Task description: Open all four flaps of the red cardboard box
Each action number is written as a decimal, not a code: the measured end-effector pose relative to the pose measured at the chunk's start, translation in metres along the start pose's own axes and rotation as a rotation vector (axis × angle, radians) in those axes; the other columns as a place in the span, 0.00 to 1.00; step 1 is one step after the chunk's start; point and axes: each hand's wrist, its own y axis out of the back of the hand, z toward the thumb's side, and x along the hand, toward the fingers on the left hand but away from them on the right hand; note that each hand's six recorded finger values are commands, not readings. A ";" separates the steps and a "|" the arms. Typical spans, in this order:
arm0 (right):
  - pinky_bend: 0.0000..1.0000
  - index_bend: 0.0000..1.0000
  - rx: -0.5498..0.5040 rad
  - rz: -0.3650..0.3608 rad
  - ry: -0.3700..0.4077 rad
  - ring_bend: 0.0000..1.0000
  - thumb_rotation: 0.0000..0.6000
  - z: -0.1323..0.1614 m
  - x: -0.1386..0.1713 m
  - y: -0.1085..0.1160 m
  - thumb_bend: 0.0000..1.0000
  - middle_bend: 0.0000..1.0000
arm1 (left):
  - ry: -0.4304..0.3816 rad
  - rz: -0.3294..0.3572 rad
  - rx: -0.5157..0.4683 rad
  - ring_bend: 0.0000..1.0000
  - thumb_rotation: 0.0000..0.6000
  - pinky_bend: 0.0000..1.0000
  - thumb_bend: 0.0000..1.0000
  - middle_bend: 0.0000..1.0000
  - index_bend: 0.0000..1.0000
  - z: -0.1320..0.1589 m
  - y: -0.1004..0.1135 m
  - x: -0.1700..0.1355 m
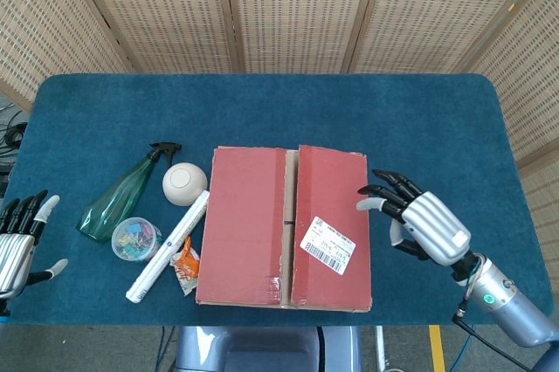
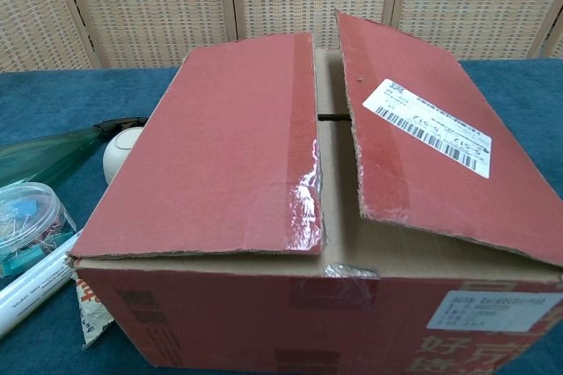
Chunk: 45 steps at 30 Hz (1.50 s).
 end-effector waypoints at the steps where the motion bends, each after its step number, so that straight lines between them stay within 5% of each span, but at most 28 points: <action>1: 0.09 0.33 -0.001 0.014 0.016 0.00 1.00 0.004 -0.004 -0.001 1.00 0.25 | 0.000 0.001 0.000 0.05 1.00 0.00 0.04 0.00 0.01 0.000 0.000 0.000; 18: 0.09 0.33 -0.004 0.157 0.172 0.00 1.00 0.050 -0.063 -0.025 1.00 0.25 | 0.005 -0.023 0.005 0.05 1.00 0.00 0.04 0.00 0.01 0.000 -0.004 0.005; 45: 0.09 0.33 0.110 0.275 0.214 0.00 1.00 0.065 -0.102 -0.065 1.00 0.26 | 0.020 -0.057 -0.018 0.05 1.00 0.00 0.04 0.00 0.01 -0.005 -0.012 0.004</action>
